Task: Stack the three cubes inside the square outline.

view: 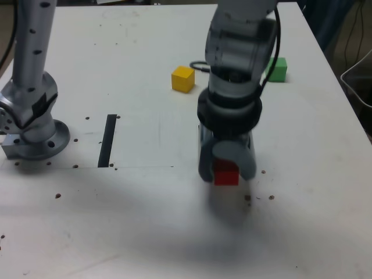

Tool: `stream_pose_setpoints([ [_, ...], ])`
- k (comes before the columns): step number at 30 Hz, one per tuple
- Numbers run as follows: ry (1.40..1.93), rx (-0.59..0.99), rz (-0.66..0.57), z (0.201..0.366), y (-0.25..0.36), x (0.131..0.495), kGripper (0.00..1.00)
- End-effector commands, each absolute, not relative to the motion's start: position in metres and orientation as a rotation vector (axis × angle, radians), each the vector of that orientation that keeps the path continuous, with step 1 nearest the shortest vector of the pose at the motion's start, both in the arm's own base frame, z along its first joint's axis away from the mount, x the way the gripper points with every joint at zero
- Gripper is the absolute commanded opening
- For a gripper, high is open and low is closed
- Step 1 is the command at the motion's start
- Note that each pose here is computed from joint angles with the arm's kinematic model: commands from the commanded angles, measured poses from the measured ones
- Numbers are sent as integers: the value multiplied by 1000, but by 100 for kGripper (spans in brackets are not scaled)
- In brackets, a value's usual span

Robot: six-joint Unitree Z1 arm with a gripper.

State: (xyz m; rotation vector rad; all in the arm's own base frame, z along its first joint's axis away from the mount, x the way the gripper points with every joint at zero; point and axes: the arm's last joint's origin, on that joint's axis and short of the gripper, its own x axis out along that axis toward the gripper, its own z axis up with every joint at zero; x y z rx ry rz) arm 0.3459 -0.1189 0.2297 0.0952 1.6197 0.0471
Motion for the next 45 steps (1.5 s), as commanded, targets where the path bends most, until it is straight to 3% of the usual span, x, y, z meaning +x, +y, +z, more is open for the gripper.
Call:
stream_pose_setpoints([
  [1,1635,107,57,233,-108,344,18],
  [9,1720,104,51,228,-71,356,18],
  [19,1764,100,88,211,-36,369,18],
  [35,1750,81,87,210,-27,372,21],
  [41,1740,65,62,213,-28,372,35],
  [45,1737,67,41,215,-28,371,67],
])
